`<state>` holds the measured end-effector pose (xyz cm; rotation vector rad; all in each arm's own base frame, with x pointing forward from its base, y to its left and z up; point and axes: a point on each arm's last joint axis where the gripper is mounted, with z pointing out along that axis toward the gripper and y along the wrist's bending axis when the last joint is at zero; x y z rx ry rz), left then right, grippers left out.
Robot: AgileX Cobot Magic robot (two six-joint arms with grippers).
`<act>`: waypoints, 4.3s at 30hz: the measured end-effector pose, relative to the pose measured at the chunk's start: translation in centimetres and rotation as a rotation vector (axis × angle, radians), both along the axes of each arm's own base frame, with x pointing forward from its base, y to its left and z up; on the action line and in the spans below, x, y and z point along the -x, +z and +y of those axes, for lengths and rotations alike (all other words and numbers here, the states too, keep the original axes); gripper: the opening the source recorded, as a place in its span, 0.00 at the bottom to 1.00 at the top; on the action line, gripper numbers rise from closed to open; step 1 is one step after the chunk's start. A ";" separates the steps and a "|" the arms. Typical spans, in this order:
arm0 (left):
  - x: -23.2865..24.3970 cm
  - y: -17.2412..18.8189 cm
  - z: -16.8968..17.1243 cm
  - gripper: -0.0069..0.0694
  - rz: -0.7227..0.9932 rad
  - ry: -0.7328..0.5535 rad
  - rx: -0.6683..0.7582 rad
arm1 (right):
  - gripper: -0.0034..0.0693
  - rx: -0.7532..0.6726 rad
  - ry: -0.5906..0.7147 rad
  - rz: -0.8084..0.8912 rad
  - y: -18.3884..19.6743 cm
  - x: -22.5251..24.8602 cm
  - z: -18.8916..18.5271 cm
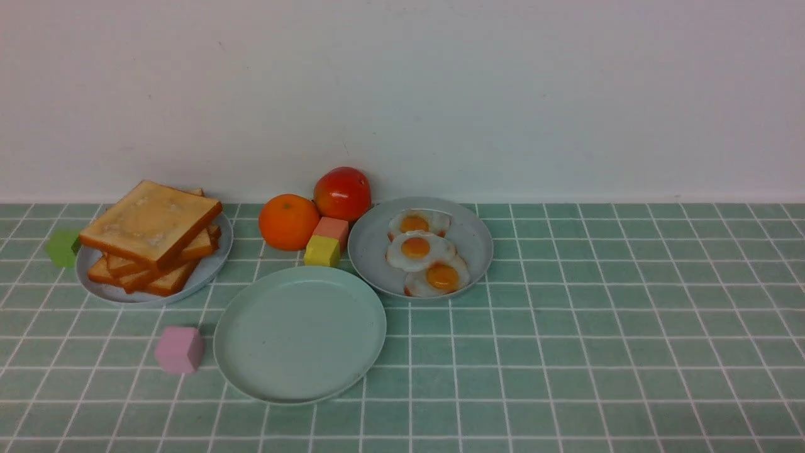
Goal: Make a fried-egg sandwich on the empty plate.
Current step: Use the left arm to grab a slice of bread, then use the left arm to put a slice of bread into the empty plate in the middle
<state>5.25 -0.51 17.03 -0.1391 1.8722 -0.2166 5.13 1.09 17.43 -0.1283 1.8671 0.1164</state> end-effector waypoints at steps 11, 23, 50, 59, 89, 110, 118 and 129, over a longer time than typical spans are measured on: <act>0.0 0.0 0.0 0.30 0.000 0.000 0.000 | 0.38 0.000 0.000 0.000 0.0 0.0 0.0; -0.2 1.3 -0.4 0.31 -0.098 0.043 0.394 | 0.38 0.000 0.000 0.000 0.0 0.0 0.0; -7.9 14.3 -2.7 0.09 0.351 -0.215 0.105 | 0.38 -0.865 -0.135 -0.167 2.5 -0.5 -0.1; -14.9 13.5 -3.0 0.09 0.489 -0.249 0.015 | 0.18 -0.557 0.145 -0.035 11.4 0.3 2.2; -39.7 3.6 -1.8 0.62 0.622 -0.235 -0.481 | 0.06 -0.011 0.503 0.385 22.3 -5.4 5.9; -39.6 3.9 -1.8 0.19 0.646 -0.239 -0.494 | 0.07 -0.069 0.544 0.400 22.4 -5.1 6.4; -33.7 10.9 -7.6 0.19 0.681 -0.318 -0.449 | 0.08 -0.036 0.565 0.399 22.3 -5.0 6.4; -26.3 6.0 -17.2 0.18 0.725 -0.576 -0.554 | 0.08 -0.023 0.576 0.415 22.2 -4.9 6.4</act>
